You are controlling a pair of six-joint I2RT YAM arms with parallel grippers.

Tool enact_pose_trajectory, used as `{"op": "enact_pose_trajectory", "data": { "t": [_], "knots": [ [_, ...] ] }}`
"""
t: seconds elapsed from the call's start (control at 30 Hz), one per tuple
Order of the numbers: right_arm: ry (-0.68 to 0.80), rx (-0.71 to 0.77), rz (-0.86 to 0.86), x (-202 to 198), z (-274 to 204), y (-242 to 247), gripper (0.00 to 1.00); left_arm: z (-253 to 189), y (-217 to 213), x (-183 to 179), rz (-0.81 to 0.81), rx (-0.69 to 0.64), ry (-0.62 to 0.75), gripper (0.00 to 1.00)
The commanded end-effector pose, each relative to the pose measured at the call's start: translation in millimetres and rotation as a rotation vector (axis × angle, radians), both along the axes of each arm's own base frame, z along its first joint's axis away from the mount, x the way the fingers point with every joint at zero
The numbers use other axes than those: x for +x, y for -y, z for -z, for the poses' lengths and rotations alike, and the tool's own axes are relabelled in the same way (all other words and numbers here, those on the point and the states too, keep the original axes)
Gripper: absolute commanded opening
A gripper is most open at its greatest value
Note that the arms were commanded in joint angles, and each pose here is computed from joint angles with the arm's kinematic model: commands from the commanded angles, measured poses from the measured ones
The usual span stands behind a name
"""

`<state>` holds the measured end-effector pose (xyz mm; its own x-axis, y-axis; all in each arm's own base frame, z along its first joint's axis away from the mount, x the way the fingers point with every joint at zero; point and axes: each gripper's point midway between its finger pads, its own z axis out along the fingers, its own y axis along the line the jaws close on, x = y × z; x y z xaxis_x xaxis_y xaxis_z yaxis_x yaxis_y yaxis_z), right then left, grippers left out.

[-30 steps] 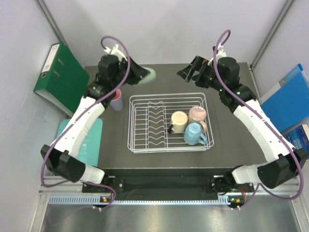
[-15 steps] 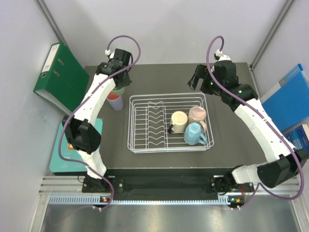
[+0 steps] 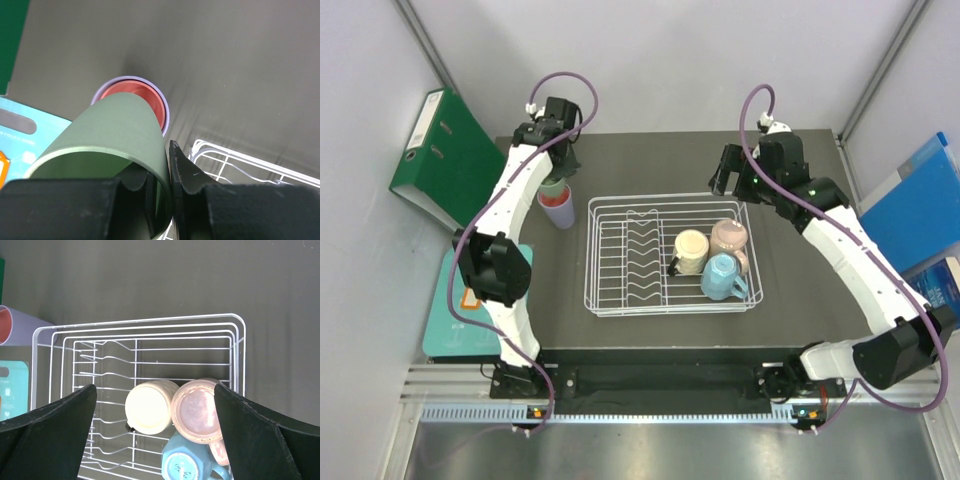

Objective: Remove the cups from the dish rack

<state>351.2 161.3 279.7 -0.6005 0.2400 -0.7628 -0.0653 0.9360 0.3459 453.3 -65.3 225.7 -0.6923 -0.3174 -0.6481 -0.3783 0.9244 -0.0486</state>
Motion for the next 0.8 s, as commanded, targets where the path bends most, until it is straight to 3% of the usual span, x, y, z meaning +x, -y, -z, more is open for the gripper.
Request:
{"op": "enact_pose_trajectory", "data": {
  "t": [0.0,0.3,0.43,0.47,0.57,0.77],
  "knots": [
    [0.042,0.001,-0.009,0,-11,3,1.00,13,4,9,0.015,-0.014,-0.004,0.00],
    [0.022,-0.007,-0.012,-1,0,2,1.00,40,-3,14,-0.010,-0.003,-0.061,0.00],
    [0.020,-0.009,-0.012,-1,1,2,1.00,38,-1,14,-0.011,-0.017,-0.051,0.26],
    [0.022,-0.007,-0.014,-2,0,2,1.00,36,0,15,-0.007,-0.022,-0.043,0.42],
    [0.019,-0.007,-0.015,-1,1,2,1.00,29,-3,14,-0.026,-0.022,-0.021,0.61],
    [0.017,-0.001,-0.020,-1,2,0,1.00,-8,-5,12,-0.048,-0.048,0.110,0.69]
  ]
}}
